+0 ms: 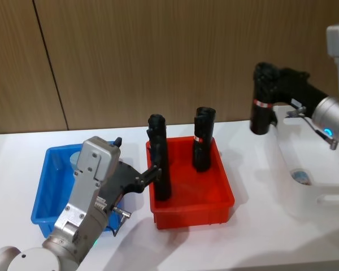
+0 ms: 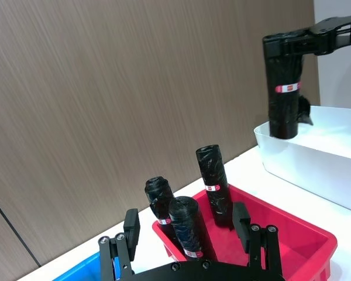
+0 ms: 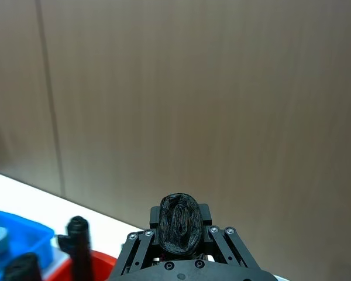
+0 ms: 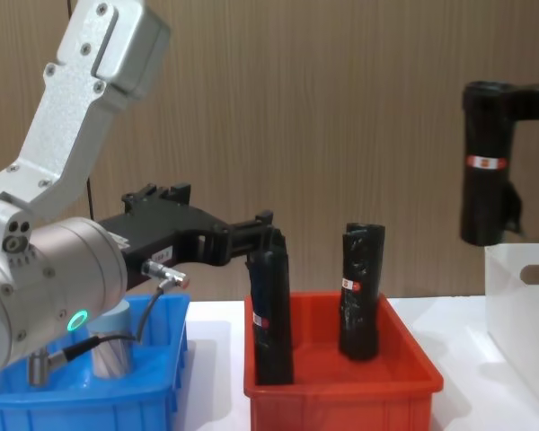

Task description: Pick the cotton swabs from the blue box and place them into the white box.

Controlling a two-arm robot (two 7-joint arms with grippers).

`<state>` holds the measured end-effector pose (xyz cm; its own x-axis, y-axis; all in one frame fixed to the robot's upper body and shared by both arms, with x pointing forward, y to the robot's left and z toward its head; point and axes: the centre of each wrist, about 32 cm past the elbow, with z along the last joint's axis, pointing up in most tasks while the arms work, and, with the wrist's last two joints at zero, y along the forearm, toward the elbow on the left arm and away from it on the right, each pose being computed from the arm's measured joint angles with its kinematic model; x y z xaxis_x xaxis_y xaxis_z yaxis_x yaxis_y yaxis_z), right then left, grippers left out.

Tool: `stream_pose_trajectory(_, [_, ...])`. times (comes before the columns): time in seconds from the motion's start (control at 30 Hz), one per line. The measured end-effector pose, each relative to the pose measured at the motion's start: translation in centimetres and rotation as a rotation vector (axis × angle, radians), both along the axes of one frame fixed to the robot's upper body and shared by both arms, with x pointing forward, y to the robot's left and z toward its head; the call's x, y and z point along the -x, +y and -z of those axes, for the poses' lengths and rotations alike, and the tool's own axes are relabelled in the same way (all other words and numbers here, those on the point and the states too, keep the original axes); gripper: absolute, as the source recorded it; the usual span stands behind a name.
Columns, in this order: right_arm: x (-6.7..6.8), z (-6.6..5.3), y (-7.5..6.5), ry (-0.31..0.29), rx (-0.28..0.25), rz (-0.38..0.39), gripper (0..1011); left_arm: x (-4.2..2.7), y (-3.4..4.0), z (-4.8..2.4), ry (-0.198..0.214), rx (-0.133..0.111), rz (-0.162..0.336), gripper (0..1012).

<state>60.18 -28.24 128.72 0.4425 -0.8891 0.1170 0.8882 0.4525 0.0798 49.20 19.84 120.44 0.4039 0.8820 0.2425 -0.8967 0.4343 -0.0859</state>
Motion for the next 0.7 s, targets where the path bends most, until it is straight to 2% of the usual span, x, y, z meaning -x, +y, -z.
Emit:
stream_pose_trajectory(0.23, [0.6,-0.5,-1.2,0.011,0.018,0.112,346,0.00,0.00,0.00,0.000,0.000,0.000,1004])
stream_pose_trajectory(0.53, [0.9,-0.6,-2.8,0.035,0.036,0.243,346,0.00,0.00,0.00,0.000,0.000,0.000,1004])
stream_pose_trajectory(0.7, [0.9,-0.4,-3.9,0.058,0.044,0.329,465,0.00,0.00,0.00,0.000,0.000,0.000,1004])
